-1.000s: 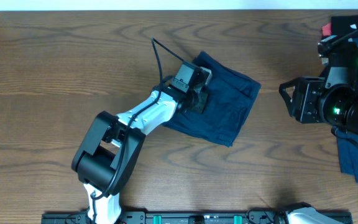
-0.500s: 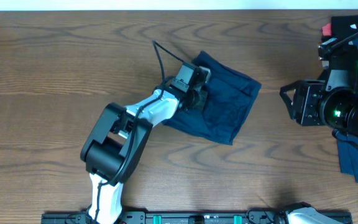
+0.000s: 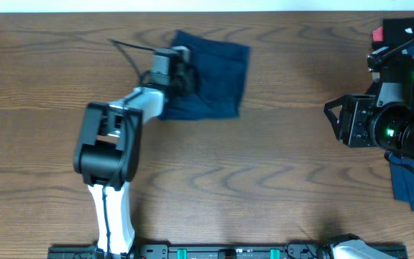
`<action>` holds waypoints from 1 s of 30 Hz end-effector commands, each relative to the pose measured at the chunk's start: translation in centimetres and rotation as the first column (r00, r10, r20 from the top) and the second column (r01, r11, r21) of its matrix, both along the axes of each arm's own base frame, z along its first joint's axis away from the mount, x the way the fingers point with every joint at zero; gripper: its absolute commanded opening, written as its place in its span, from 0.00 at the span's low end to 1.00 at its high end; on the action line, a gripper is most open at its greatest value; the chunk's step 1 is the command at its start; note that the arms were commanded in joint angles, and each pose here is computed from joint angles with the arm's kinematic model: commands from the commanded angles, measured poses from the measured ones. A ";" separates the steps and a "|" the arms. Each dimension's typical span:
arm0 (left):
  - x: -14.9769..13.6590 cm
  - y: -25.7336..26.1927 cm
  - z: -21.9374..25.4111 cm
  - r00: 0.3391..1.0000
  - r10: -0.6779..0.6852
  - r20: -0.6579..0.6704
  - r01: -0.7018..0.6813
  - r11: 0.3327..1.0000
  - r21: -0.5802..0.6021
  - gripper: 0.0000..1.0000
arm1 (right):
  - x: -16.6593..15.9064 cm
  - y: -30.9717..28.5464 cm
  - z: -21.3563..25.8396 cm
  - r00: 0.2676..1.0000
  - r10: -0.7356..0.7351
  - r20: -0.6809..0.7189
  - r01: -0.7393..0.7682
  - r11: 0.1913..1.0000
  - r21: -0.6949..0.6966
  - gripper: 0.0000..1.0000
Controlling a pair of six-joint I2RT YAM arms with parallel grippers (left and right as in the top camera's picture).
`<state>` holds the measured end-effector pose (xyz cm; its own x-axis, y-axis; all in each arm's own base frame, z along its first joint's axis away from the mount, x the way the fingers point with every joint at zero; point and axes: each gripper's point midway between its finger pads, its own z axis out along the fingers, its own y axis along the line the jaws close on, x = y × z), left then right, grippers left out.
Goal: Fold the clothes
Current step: 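Drag the folded navy shorts to the far-left table area with the left gripper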
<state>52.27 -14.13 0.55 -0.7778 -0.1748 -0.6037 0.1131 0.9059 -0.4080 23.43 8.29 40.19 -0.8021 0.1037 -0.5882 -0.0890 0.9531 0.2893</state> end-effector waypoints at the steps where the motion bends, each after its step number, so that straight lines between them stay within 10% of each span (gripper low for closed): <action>1: 0.0 7.9 -4.5 0.975 0.214 -0.053 -0.208 0.973 0.104 0.06 | -0.2 -0.1 0.1 1.000 -0.009 0.002 0.009 1.000 0.000 0.44; 14: 6.2 24.5 3.2 0.682 0.716 0.148 -0.707 0.697 -0.119 0.06 | 0.0 -0.1 0.0 0.999 -0.049 -0.020 0.050 0.998 0.029 0.44; 22: 4.2 30.5 2.2 0.367 0.920 -0.134 -0.887 0.303 -0.348 0.06 | -0.2 -0.1 -0.5 0.997 -0.058 -0.050 0.059 0.998 0.026 0.43; 30: 3.0 33.5 7.2 0.485 0.872 0.068 -0.848 0.488 -0.205 0.06 | -0.1 -0.5 -0.9 0.996 -0.074 -0.059 0.074 0.997 0.002 0.44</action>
<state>55.35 17.39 2.98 -0.0972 -0.8582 -0.5041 -0.6581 0.4354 -0.6143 23.27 7.97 39.55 -0.8219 0.1575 -0.5474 -0.0212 0.9519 0.3057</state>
